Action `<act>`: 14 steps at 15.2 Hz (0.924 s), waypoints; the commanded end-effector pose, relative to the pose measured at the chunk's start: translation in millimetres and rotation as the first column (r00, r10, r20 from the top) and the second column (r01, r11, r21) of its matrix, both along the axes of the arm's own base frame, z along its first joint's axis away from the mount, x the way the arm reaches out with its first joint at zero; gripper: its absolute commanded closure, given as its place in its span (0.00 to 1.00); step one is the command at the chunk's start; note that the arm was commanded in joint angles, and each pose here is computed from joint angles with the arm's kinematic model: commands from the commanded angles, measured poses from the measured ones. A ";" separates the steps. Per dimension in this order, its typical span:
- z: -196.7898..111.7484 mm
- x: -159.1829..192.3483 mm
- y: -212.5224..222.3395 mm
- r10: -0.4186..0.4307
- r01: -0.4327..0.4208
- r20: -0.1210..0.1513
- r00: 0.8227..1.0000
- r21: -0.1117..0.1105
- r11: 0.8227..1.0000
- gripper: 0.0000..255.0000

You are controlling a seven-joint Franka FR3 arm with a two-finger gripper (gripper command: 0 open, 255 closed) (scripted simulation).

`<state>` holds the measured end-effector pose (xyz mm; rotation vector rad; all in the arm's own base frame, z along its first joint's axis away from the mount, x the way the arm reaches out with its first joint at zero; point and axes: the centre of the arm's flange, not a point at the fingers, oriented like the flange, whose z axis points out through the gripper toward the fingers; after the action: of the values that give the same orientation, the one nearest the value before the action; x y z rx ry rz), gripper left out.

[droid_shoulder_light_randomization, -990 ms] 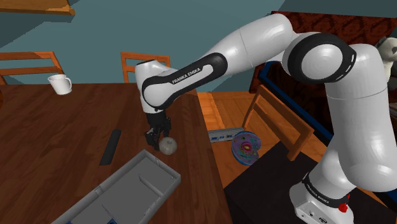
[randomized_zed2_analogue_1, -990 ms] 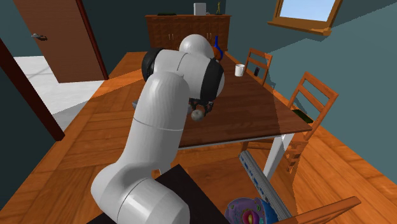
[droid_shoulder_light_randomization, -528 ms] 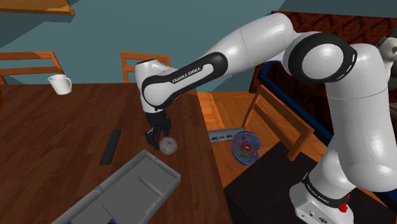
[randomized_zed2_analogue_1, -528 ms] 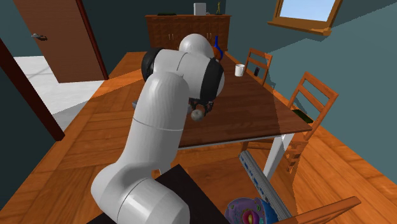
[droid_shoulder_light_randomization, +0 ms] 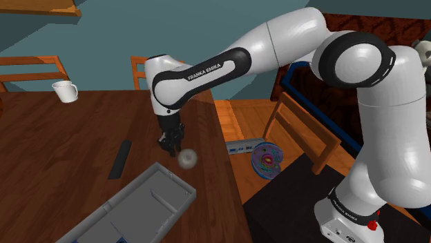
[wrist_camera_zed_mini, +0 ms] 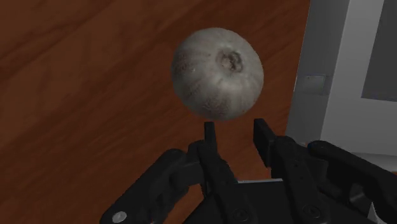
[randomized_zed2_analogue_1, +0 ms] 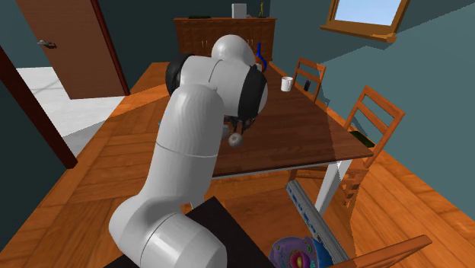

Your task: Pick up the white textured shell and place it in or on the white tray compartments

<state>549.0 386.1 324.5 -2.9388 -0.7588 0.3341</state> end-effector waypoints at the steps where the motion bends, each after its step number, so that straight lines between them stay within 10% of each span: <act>1: 6.2 -25.5 -7.4 0.021 -0.022 0.094 0.995 0.012 1.000 0.00; 4: 11.1 -102.8 -32.8 0.073 -0.093 0.370 0.926 0.037 0.995 0.00; 7: -6.7 -176.6 -62.8 0.107 -0.168 0.617 0.779 0.041 0.985 0.00; 8: -11.1 -186.5 -67.4 0.110 -0.179 0.649 0.752 0.040 0.983 0.00; 14: -39.2 -172.7 -62.8 0.110 -0.178 0.649 0.752 0.040 0.983 0.00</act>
<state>379.3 321.3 294.9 -2.8867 -1.0136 -0.7623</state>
